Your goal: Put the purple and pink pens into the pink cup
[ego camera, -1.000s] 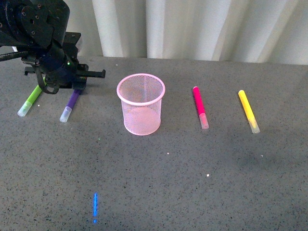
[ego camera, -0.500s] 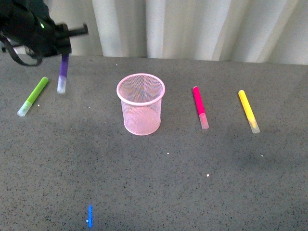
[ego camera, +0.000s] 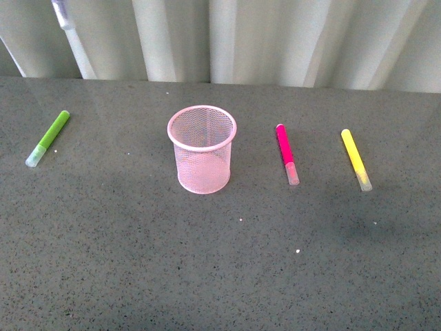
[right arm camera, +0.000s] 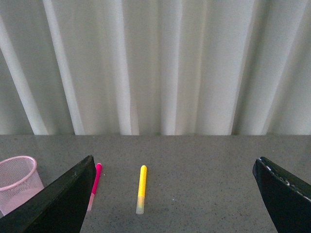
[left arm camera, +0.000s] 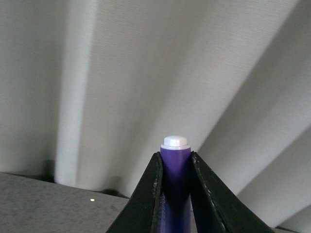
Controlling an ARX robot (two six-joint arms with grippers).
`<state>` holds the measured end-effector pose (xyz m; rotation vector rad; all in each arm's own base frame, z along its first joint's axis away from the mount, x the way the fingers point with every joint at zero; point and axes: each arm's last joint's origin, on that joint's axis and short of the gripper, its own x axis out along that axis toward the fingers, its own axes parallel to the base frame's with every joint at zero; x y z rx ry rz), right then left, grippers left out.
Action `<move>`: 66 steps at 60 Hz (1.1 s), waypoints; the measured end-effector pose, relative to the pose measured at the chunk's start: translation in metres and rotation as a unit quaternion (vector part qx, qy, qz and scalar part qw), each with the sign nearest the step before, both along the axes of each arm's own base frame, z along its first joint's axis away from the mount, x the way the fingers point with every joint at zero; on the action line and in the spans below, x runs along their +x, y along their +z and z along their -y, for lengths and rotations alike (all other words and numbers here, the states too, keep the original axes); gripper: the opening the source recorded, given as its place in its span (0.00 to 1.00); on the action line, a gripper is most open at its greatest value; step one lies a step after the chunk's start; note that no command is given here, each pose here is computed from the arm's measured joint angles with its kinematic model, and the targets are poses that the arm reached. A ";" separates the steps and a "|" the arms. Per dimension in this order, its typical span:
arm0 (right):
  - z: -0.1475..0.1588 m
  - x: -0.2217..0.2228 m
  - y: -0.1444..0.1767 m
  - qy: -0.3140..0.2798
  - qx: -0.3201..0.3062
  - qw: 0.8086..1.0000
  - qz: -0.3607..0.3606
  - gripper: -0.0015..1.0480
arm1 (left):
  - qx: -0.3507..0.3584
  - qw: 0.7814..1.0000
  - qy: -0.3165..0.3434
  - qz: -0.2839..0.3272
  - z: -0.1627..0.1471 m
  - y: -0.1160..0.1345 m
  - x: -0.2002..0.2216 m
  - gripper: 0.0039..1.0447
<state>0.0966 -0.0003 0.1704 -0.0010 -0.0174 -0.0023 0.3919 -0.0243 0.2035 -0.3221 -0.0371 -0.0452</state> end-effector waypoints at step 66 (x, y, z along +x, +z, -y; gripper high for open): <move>0.000 0.000 0.000 0.000 0.000 1.000 0.000 0.93 | -0.121 0.991 -0.057 -0.007 0.116 -0.095 -0.050 0.12</move>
